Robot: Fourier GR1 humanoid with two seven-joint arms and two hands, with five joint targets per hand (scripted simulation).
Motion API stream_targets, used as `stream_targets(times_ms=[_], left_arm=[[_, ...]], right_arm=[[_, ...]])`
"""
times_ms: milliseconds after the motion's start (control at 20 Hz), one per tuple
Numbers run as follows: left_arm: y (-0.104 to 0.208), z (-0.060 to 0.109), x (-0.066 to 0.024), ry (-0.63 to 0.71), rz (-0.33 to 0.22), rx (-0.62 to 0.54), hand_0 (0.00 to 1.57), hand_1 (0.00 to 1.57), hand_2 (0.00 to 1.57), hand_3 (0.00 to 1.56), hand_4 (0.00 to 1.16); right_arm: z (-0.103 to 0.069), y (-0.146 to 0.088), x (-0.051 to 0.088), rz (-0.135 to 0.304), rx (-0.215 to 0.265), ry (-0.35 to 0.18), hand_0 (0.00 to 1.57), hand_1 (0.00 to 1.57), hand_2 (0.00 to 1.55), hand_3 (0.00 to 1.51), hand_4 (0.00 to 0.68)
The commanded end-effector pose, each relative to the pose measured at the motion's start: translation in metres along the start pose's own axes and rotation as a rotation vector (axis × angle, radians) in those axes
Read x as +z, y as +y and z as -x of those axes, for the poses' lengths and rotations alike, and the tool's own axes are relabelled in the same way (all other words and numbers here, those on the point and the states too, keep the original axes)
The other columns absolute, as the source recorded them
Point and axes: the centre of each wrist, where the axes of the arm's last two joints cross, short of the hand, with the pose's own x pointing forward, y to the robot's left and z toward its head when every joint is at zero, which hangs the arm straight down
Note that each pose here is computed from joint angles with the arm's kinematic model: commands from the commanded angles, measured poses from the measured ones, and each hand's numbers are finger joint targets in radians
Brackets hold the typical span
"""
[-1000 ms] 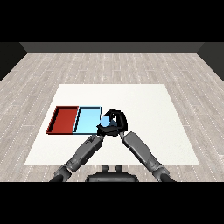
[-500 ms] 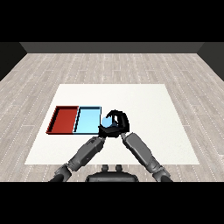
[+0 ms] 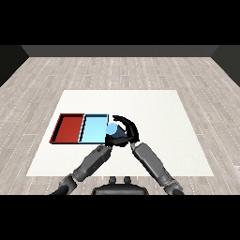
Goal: Pick the blue can and put it in the blue box
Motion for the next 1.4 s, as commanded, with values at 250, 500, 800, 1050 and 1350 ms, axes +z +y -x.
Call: stream_targets(times_ms=[250,500,800,1050,1350], left_arm=[[0.000,-0.004,0.0082,-0.014,-0.024,-0.025,1.57,1.57,1.57,1.52,1.14],[0.023,-0.007,0.0019,-0.022,-0.062,-0.055,1.57,1.57,1.57,1.53,1.15],[0.056,-0.017,-0.0311,-0.043,-0.088,-0.157,1.57,1.57,1.57,1.53,1.15],[0.081,-0.033,-0.0459,-0.052,-0.168,-0.297,1.57,1.57,1.57,1.52,1.14],[0.127,-0.053,-0.0583,0.069,-0.269,-0.489,1.57,1.57,1.57,1.51,1.15]], right_arm=[[-0.007,0.005,0.009,0.040,-0.003,-0.014,0.00,0.00,0.00,0.00,0.000],[-0.014,-0.039,0.010,0.080,-0.055,-0.072,0.00,0.00,0.00,0.00,0.000],[-0.027,-0.092,0.018,0.230,-0.165,-0.165,0.00,0.00,0.00,0.00,0.000],[-0.021,-0.117,0.059,0.313,-0.185,-0.144,0.00,0.00,0.00,0.00,0.000],[-0.014,-0.124,0.065,0.320,-0.179,-0.136,0.00,0.00,0.00,0.00,0.000]])
